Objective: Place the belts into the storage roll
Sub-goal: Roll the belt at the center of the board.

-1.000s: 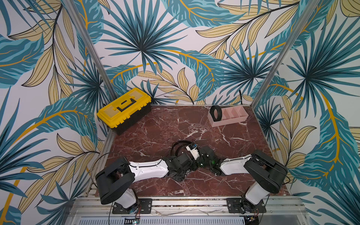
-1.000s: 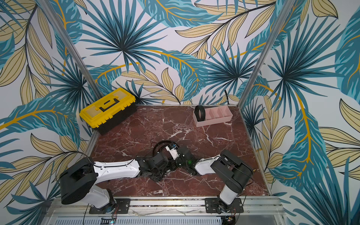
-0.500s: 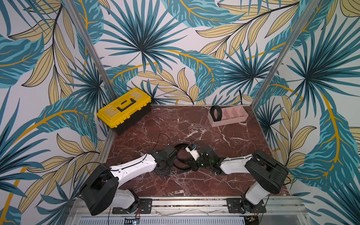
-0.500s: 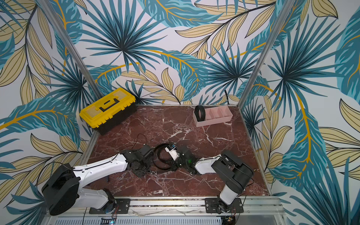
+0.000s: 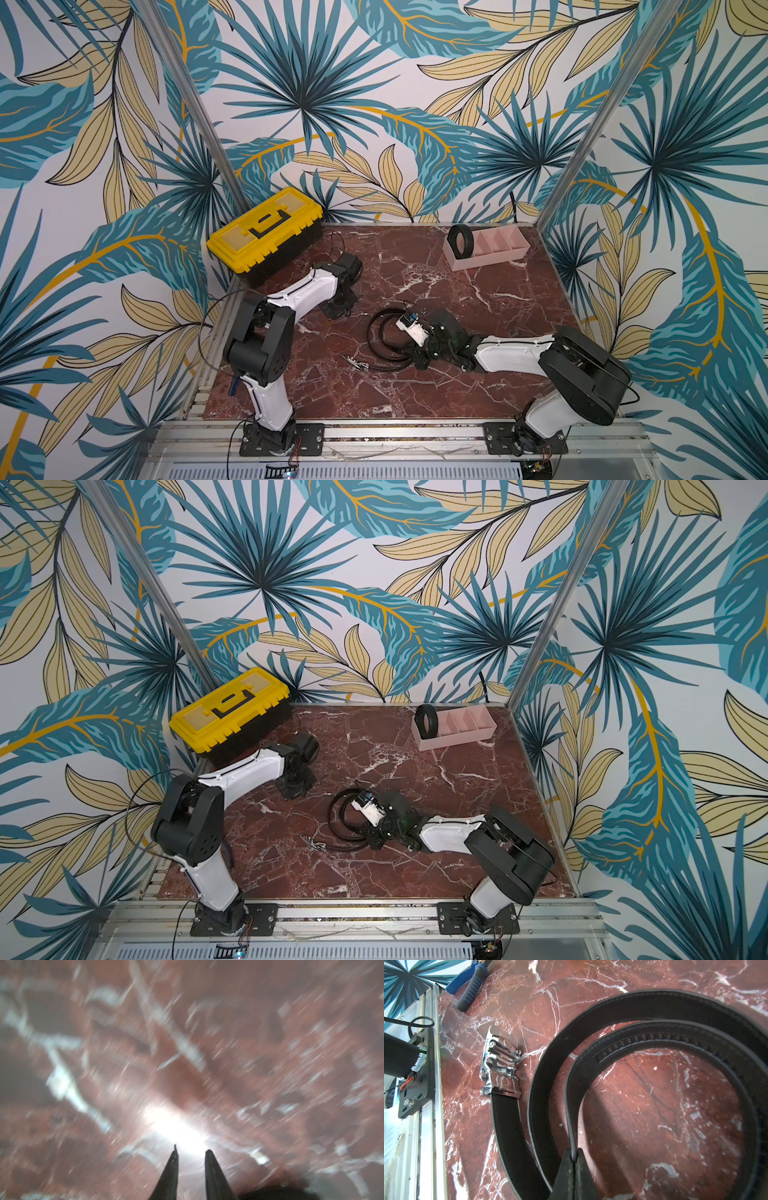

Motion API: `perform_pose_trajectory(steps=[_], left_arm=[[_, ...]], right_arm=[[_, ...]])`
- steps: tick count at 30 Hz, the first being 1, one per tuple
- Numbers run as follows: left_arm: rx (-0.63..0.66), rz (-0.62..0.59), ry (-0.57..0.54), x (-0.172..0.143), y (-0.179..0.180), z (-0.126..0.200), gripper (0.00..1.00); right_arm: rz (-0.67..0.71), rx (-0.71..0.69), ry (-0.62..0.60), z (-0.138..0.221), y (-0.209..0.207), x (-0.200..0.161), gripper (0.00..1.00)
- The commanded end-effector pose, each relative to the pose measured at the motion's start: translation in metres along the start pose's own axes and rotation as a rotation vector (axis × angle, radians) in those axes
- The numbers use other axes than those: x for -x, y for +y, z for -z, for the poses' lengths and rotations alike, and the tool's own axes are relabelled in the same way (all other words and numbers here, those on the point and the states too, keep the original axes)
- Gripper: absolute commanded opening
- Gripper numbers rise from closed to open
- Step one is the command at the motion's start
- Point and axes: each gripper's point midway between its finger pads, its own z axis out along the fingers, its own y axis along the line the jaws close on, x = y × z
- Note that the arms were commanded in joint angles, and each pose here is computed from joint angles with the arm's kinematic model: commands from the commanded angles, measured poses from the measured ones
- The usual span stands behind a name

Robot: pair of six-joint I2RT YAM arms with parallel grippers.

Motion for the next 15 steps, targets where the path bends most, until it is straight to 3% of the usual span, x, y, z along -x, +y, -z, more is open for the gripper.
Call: perform_pose_trajectory(steps=[1,7,8,15], left_arm=[[0.008,-0.087,0.030,0.008,-0.005,0.009,0.37],[-0.038,0.068,0.069,-0.052,0.060,0.047,0.92],[-0.068,0.072,0.099,-0.065,0.065,0.053,0.97],[-0.063,0.173,0.188,-0.138,0.105,0.071,1.00]], right_arm=[[-0.030,-0.010,0.088,0.001,0.000,-0.027,0.00],[-0.050,-0.013,0.073,0.000,-0.001,-0.021,0.00],[-0.056,-0.013,0.070,0.000,-0.001,-0.021,0.00],[-0.083,-0.006,0.069,0.000,0.000,-0.025,0.00]])
